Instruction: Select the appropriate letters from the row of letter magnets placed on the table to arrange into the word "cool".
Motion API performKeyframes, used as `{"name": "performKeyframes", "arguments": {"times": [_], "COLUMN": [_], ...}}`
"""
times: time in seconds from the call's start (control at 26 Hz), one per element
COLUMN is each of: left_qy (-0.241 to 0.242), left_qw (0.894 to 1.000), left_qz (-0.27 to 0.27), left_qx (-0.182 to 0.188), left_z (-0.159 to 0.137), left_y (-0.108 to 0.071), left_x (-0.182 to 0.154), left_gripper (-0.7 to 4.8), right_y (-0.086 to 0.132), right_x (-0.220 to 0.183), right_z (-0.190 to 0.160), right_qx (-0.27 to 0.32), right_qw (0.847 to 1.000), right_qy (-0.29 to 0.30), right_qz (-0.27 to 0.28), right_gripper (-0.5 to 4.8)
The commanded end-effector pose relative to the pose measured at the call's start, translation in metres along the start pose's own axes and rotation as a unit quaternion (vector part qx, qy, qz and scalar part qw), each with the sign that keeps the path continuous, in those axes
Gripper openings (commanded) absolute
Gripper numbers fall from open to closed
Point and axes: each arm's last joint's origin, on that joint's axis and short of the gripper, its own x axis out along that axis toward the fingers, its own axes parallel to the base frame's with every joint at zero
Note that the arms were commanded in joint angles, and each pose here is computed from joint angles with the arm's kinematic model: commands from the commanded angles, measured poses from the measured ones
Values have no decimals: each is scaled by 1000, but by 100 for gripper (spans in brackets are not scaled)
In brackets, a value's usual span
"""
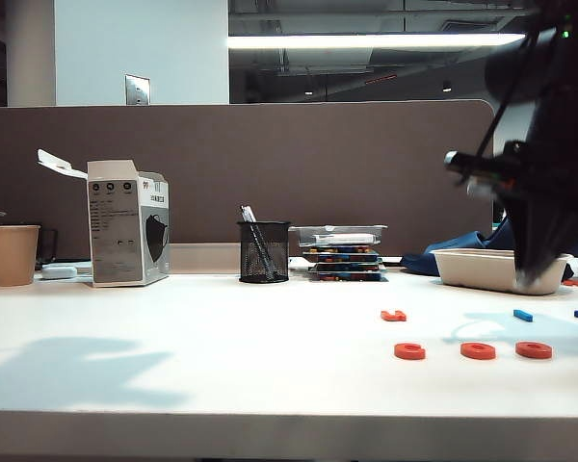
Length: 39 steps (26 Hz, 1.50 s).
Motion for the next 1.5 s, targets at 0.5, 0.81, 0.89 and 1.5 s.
{"name": "performKeyframes", "arguments": {"times": [0.5, 0.81, 0.89, 1.5], "left_qy": [-5, -5, -5, -5], "left_qw": [1000, 1000, 1000, 1000], "left_qz": [-2, -2, -2, -2], "left_qx": [-2, -2, -2, -2], "left_z": [1, 1, 1, 1], "left_y": [0, 0, 0, 0], "left_x": [-1, -1, -1, -1], "left_gripper": [-3, -3, -3, -3], "right_y": [-6, -10, -10, -14], "right_x": [10, 40, 46, 61], "right_z": [76, 80, 79, 71], "right_qx": [3, 3, 4, -8], "right_qw": [989, 990, 991, 989], "right_qy": [-60, -22, -11, 58], "right_qz": [-135, -142, -132, -133], "right_gripper": [171, 171, 171, -8]}}
